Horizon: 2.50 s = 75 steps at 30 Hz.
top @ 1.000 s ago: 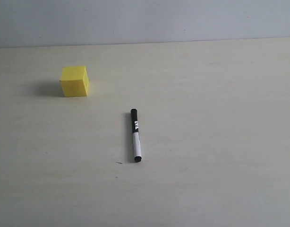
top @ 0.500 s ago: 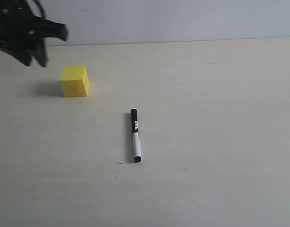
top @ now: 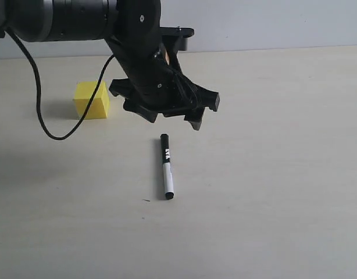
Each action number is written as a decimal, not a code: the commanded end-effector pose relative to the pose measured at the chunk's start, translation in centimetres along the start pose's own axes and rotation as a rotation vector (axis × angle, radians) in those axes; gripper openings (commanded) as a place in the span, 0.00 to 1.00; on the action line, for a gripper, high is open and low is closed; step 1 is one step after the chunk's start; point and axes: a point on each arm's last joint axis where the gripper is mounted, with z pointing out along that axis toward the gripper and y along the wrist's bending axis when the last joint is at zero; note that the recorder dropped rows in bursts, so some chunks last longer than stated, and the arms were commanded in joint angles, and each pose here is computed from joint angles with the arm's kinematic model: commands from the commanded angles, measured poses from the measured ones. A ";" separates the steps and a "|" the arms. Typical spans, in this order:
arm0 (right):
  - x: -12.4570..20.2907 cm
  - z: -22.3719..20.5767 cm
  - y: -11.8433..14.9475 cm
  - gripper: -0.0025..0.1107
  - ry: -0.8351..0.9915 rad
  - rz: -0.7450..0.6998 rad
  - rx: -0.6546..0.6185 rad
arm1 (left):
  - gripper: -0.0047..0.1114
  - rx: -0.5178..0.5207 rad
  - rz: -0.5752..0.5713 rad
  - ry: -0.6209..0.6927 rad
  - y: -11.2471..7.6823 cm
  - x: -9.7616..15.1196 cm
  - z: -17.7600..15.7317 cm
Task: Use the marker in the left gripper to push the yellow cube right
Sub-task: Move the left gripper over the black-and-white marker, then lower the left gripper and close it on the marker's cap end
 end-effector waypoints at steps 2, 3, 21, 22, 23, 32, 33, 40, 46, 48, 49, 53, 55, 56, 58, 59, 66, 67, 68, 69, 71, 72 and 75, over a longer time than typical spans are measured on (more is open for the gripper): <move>0.0 0.0 0.0 0.02 -0.011 -0.002 0.006 | 0.70 0.010 0.008 -0.024 -0.2 -0.2 -0.1; 0.0 0.0 0.0 0.02 -0.011 -0.002 0.006 | 0.70 0.010 0.008 -0.024 -0.2 -0.2 -0.1; 0.0 0.0 0.0 0.02 -0.010 -0.002 0.006 | 0.70 0.201 -0.161 -0.306 -1.7 -3.0 1.0; 0.0 0.0 0.0 0.02 -0.010 -0.002 0.006 | 0.70 0.207 -0.161 -0.322 -1.8 -3.1 1.3; 0.0 0.0 0.0 0.02 -0.010 -0.002 0.006 | 0.70 0.213 -0.169 -0.324 -1.8 -3.1 1.3; 0.0 0.0 0.0 0.02 -0.010 -0.002 0.006 | 0.70 0.177 -0.150 -0.216 -1.5 -2.2 2.8; 0.0 0.0 0.0 0.02 -0.010 -0.002 0.006 | 0.70 0.153 -0.194 -0.144 -1.1 -1.8 2.8; 0.0 0.0 0.0 0.02 -0.010 -0.002 0.006 | 0.70 -0.012 -0.258 0.132 1.5 -0.2 2.5; 0.0 0.0 0.0 0.02 -0.010 -0.002 0.006 | 0.70 -0.062 -0.280 0.187 1.8 0.4 4.1; 0.0 0.0 0.0 0.02 -0.010 -0.002 0.006 | 0.70 -0.068 -0.291 0.202 1.7 0.6 4.8; 0.0 0.0 0.0 0.02 -0.010 -0.002 0.006 | 0.70 -0.070 -0.295 0.213 1.8 0.7 5.2; 0.0 0.0 0.0 0.02 -0.010 -0.002 0.006 | 0.70 -0.063 -0.322 0.258 1.7 1.2 6.7; 0.0 0.0 0.0 0.02 -0.010 -0.002 0.006 | 0.70 -0.066 -0.325 0.275 1.6 1.5 7.4; 0.0 0.0 0.0 0.02 -0.010 -0.002 0.006 | 0.70 -0.067 -0.322 0.279 1.6 1.5 7.6; 0.0 0.0 0.0 0.02 -0.010 -0.002 0.006 | 0.70 -0.069 -0.319 0.288 1.4 1.7 7.9; 0.0 0.0 0.0 0.02 -0.010 -0.002 0.006 | 0.70 -0.070 -0.317 0.290 1.4 1.8 8.0; 0.0 0.0 0.0 0.02 -0.010 -0.002 0.006 | 0.70 -0.072 -0.317 0.311 1.1 2.2 8.8; 0.0 0.0 0.0 0.02 -0.010 -0.002 0.006 | 0.69 -0.073 -0.319 0.316 1.1 2.2 8.9; 0.0 0.0 0.0 0.02 -0.010 -0.002 0.006 | 0.66 -0.075 -0.319 0.321 1.2 2.3 9.2; 0.0 0.0 0.0 0.02 -0.010 -0.002 0.006 | 0.64 -0.074 -0.322 0.323 1.2 2.4 9.2; 0.0 0.0 0.0 0.02 -0.010 -0.002 0.006 | 0.56 -0.076 -0.324 0.329 1.2 2.5 9.5; 0.0 0.0 0.0 0.02 -0.010 -0.002 0.006 | 0.52 -0.074 -0.325 0.330 1.2 2.5 9.5; 0.0 0.0 0.0 0.02 -0.010 -0.002 0.006 | 0.40 -0.073 -0.325 0.327 1.2 2.4 9.5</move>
